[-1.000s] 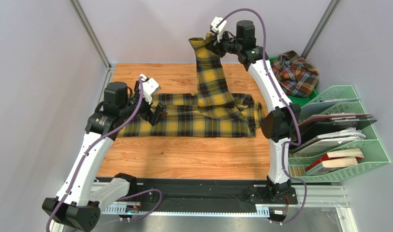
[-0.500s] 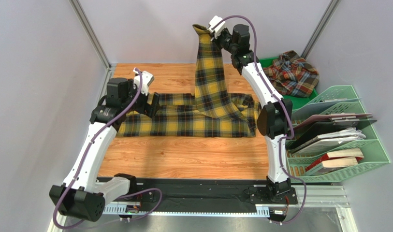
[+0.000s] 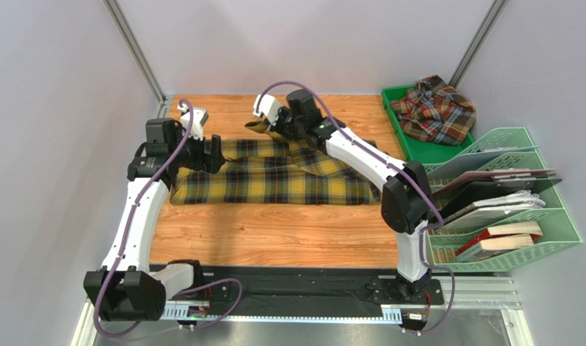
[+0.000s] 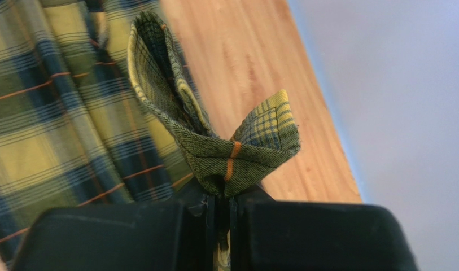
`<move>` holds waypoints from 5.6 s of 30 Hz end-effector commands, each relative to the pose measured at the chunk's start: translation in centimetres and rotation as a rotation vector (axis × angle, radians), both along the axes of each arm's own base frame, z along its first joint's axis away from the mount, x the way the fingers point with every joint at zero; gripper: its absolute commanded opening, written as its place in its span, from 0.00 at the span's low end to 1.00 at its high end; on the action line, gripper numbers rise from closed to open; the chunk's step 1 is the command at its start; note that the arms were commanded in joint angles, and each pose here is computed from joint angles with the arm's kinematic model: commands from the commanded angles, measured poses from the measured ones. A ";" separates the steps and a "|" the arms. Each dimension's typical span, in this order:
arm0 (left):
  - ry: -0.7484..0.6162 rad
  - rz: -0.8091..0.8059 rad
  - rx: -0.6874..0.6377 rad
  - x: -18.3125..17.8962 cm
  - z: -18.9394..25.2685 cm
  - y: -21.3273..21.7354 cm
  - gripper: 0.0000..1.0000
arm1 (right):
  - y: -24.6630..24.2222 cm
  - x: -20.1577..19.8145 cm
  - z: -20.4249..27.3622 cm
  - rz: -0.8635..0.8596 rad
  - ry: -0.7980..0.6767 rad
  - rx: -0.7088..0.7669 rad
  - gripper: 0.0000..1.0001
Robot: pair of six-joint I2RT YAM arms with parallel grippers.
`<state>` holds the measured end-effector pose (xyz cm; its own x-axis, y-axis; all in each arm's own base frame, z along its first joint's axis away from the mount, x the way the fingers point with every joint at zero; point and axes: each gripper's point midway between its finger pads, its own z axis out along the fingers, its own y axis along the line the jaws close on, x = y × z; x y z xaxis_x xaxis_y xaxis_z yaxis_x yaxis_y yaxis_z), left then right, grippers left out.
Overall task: Fold and stack the long sleeve shirts
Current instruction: Fold the shirt
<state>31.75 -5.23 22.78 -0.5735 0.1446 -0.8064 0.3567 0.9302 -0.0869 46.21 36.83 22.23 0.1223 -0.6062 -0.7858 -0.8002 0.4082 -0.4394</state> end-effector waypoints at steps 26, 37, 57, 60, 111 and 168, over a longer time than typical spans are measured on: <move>0.062 0.233 -0.329 -1.1 -1.9 5.9 0.98 | 13.0 -1.4 -0.2 -0.367 -0.110 0.171 0.00; 0.099 0.322 -0.352 -0.4 -3.3 8.9 0.96 | 17.6 -4.0 -2.0 -0.286 -0.038 0.295 0.00; 0.130 0.335 -0.269 -0.7 -3.9 11.3 0.94 | 21.8 -3.5 -2.3 -0.299 -0.072 0.419 0.00; 0.134 0.344 -0.257 -0.7 -4.2 11.8 0.94 | 22.3 -4.3 -3.5 -0.274 -0.048 0.399 0.00; 0.314 -0.185 0.194 5.5 -10.4 10.7 0.81 | -12.3 -10.2 -12.5 -0.460 0.891 -0.088 0.77; 0.230 -0.129 0.208 11.2 -7.5 13.1 0.87 | -22.5 -1.4 -20.1 -0.747 0.755 -0.403 0.66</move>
<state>41.28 8.19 8.18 -0.7951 0.4490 -0.4077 0.5058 0.8619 -0.0371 39.95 16.26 2.86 -0.8573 -0.4674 -0.2156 -0.4845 0.8743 0.0312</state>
